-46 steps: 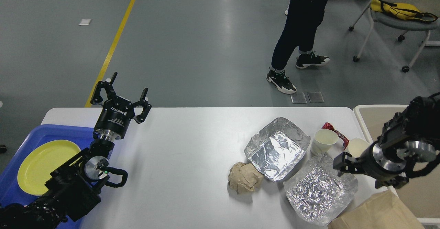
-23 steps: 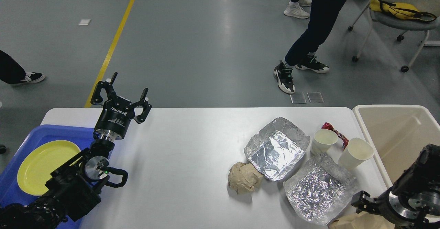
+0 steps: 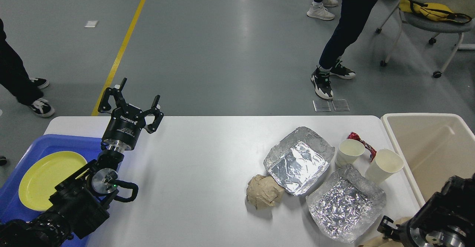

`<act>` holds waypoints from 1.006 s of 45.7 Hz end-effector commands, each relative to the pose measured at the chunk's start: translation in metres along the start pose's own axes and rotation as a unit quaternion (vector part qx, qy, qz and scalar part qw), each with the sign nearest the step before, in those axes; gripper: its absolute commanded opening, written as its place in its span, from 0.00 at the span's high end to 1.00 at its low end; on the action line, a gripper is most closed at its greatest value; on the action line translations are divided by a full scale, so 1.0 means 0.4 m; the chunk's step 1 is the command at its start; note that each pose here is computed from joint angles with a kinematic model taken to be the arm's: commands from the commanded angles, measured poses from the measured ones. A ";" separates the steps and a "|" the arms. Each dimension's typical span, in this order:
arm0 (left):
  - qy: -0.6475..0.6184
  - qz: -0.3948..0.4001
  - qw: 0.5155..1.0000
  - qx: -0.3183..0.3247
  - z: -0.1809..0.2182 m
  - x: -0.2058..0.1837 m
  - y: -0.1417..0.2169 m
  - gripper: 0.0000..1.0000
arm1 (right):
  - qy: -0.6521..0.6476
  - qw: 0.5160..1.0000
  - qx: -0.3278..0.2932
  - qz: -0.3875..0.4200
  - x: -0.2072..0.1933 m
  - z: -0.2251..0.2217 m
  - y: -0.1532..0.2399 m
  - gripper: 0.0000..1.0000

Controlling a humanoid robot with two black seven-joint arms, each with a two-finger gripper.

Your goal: Tidy desktop

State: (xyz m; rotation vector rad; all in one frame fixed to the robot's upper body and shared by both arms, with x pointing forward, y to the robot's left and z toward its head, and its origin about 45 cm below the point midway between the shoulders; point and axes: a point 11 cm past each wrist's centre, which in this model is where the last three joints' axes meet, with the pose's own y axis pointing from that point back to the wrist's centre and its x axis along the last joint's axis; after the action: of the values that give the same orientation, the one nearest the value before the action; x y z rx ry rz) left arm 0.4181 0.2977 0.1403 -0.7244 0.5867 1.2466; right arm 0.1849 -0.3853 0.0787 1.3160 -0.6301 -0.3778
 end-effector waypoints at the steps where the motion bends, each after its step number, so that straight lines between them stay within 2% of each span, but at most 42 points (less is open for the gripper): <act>1: 0.000 0.000 1.000 0.001 -0.001 -0.001 0.000 0.00 | 0.002 1.000 -0.001 -0.001 -0.007 0.002 -0.003 1.00; 31: -0.001 0.000 1.000 0.000 0.002 0.001 0.000 0.00 | 0.012 1.000 -0.010 0.014 0.004 0.027 -0.001 1.00; 39: 0.000 0.000 1.000 0.001 -0.001 -0.001 0.000 0.00 | 0.020 0.998 -0.021 0.056 0.099 0.073 0.044 1.00; 46: -0.001 0.000 1.000 0.000 0.002 0.001 0.000 0.00 | 0.069 0.991 -0.030 0.108 0.222 0.117 0.142 1.00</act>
State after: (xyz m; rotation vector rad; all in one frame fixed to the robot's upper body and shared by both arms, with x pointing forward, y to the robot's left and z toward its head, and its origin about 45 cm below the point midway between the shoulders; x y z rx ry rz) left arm 0.4181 0.2978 0.1404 -0.7238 0.5862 1.2468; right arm 0.2019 -0.4372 0.1200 1.2247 -0.6491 -0.2329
